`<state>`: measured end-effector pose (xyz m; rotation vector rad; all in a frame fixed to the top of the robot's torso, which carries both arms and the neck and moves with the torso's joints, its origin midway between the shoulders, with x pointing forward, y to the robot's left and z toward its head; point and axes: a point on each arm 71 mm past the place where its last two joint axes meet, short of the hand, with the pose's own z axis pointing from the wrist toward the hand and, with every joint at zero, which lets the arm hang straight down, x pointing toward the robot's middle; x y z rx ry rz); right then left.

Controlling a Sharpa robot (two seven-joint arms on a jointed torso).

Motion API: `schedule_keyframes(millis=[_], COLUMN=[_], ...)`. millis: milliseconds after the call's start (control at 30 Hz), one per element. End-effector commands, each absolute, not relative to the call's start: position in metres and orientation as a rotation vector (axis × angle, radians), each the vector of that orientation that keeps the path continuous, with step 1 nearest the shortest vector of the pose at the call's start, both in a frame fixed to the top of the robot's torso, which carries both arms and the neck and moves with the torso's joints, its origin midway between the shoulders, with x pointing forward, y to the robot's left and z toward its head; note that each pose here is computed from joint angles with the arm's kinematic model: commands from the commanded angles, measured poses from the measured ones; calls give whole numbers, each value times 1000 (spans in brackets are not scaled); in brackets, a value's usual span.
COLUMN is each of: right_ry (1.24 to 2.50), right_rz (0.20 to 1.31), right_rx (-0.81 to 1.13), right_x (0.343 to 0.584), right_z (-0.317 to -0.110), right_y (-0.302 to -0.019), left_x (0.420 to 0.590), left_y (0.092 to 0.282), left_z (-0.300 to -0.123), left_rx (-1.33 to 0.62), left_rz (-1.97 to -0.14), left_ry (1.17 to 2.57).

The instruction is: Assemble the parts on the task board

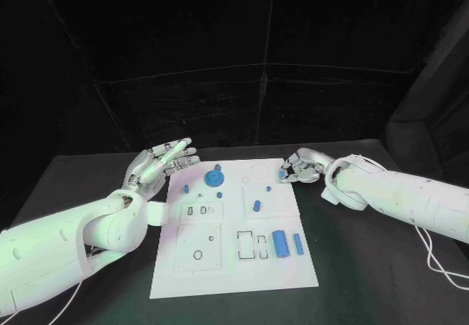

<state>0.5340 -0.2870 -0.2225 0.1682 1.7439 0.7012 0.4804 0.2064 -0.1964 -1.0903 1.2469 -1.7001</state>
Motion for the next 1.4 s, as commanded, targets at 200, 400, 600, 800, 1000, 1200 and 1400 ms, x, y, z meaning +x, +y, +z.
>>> schedule_keyframes(millis=[200, 400, 600, 800, 1000, 1200, 1400], right_ry=[1716, 1665, 1599, 1571, 1565, 1576, 1606], right_rz=[682, 685, 690, 696, 715, 746, 760], right_rx=[155, 150, 151, 160, 170, 161, 53], right_x=[535, 535, 531, 522, 512, 504, 500], right_z=[-220, -216, -210, -204, -197, -187, -185], right_y=[-286, -284, -279, -273, -253, -214, -167], left_x=[479, 479, 479, 478, 479, 480, 481], left_y=[203, 203, 204, 205, 207, 209, 209], left_z=[-195, -195, -195, -195, -195, -195, -195], left_rx=[-1073, -1073, -1073, -1073, -1074, -1077, -1089], left_rz=[-1732, -1734, -1733, -1729, -1724, -1716, -1712], left_ry=[1263, 1265, 1266, 1265, 1263, 1258, 1251])
